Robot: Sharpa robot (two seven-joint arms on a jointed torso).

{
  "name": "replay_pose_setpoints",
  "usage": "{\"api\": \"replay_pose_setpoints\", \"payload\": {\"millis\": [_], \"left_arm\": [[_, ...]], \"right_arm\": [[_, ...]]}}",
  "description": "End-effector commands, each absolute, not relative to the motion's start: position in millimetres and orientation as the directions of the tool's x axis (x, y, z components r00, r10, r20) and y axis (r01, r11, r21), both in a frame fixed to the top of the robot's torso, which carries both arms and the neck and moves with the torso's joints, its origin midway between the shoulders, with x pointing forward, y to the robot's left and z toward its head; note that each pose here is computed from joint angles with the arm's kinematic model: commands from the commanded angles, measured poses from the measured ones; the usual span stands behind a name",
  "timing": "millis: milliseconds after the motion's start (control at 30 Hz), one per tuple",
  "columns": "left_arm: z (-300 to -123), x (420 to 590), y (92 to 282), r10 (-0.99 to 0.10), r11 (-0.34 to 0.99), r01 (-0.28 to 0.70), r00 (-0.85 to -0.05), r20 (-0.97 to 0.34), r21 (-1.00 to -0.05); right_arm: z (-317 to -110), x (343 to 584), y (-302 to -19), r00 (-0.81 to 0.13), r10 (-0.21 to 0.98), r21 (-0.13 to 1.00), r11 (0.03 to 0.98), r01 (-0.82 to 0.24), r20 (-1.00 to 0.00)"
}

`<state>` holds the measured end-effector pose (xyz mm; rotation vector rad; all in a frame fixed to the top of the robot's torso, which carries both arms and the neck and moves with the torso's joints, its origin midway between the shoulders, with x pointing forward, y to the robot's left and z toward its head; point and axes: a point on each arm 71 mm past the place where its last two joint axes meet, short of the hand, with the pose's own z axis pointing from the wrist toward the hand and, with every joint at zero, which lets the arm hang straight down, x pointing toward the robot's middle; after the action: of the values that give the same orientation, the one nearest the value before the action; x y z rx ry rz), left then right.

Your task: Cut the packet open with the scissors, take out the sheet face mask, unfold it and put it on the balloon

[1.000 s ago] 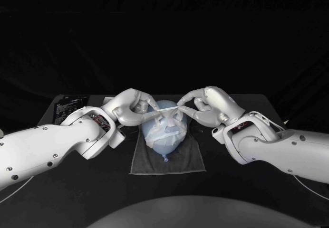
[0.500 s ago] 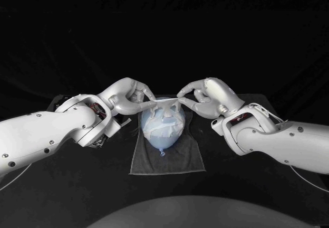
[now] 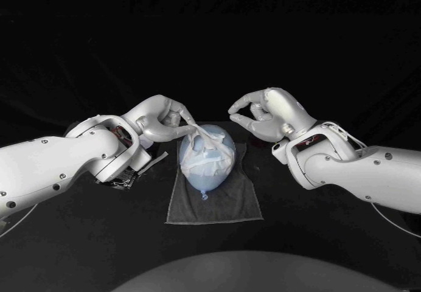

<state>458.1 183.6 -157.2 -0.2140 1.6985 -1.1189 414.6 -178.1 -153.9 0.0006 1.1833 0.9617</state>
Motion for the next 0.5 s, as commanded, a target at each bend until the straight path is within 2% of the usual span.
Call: {"api": "replay_pose_setpoints", "payload": {"millis": [33, 333, 500], "left_arm": [[-152.6, 459.9, 183.4, -0.612, 0.548, 0.351, -0.451, -0.650, -0.759], [-148.8, 463.1, 182.9, -0.602, 0.557, 0.344, -0.460, -0.653, -0.756], [-149.2, 463.6, 183.3, -0.595, 0.564, 0.337, -0.468, -0.654, -0.754]], "right_arm": [[-152, 416, -178, 0.054, 0.625, 0.461, 0.628, -0.627, -0.779], [-171, 435, -178, -0.120, 0.484, 0.470, 0.712, -0.522, -0.867], [-176, 441, -177, -0.152, 0.436, 0.447, 0.727, -0.521, -0.887]]}}
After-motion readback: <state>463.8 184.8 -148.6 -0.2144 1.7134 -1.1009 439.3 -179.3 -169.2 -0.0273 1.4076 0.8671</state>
